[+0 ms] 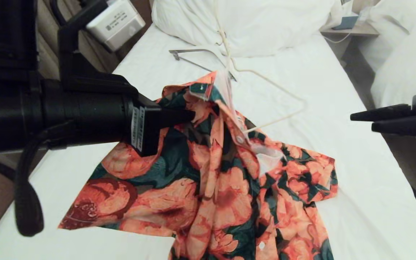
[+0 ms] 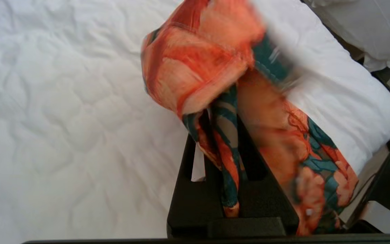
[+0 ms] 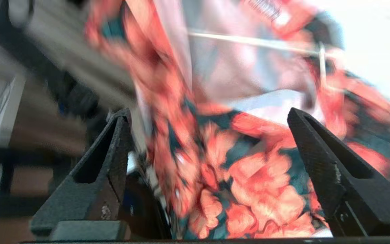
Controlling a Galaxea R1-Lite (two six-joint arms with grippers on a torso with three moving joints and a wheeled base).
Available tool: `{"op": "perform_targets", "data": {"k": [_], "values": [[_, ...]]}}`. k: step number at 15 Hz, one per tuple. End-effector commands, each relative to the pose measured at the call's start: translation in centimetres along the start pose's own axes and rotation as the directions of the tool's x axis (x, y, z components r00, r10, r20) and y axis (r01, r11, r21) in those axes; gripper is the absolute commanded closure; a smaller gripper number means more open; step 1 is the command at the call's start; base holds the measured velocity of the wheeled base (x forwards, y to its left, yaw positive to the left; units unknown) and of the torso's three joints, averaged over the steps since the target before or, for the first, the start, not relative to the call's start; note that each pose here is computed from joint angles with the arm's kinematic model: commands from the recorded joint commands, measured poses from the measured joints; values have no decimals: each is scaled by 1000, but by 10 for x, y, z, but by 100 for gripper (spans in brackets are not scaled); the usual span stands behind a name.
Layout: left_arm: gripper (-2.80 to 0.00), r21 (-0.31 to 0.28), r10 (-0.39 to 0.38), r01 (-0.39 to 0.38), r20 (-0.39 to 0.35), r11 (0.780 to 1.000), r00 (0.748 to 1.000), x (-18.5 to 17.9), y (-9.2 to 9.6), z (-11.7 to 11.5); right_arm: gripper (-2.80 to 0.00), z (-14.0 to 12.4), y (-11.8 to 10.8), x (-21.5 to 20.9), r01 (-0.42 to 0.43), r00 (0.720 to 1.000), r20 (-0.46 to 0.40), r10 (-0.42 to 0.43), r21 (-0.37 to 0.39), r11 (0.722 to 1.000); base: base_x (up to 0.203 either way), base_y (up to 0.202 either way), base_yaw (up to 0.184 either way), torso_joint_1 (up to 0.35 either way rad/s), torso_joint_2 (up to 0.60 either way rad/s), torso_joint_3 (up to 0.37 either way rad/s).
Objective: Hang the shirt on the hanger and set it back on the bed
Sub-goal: Hook the other side of the shirt onto the hanger
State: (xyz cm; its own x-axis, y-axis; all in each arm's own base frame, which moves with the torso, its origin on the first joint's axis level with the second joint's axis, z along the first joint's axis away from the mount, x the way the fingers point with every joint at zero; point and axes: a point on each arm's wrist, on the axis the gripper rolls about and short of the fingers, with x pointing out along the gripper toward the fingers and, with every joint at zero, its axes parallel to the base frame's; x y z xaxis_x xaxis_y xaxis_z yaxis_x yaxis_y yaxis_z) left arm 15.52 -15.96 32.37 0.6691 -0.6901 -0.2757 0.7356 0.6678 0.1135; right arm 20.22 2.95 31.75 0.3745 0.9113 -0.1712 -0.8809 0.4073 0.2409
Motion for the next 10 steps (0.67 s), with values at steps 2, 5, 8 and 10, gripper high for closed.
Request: {"op": "perform_targets", "data": {"k": [2,5,8,10], "values": [[0,-9,16,-16,-22,1000,1000,5,0,-3,-280,22,5,-22,76,994,66,-81,78,994,0,0,0,0,0,0],[0,-14,21,-21,-16,1000,1000,1,0,-3,0,28,0,-33,161,981,83,-177,170,972,0,0,0,0,0,0],[0,-30,8,-8,-1,1000,1000,-2,-3,-1,0,27,-18,-17,263,963,-33,-266,315,912,0,0,0,0,0,0],[0,-78,-10,11,21,997,1000,-7,-6,3,0,28,-31,-1,340,941,-128,-315,365,867,0,0,0,0,0,0]]}}
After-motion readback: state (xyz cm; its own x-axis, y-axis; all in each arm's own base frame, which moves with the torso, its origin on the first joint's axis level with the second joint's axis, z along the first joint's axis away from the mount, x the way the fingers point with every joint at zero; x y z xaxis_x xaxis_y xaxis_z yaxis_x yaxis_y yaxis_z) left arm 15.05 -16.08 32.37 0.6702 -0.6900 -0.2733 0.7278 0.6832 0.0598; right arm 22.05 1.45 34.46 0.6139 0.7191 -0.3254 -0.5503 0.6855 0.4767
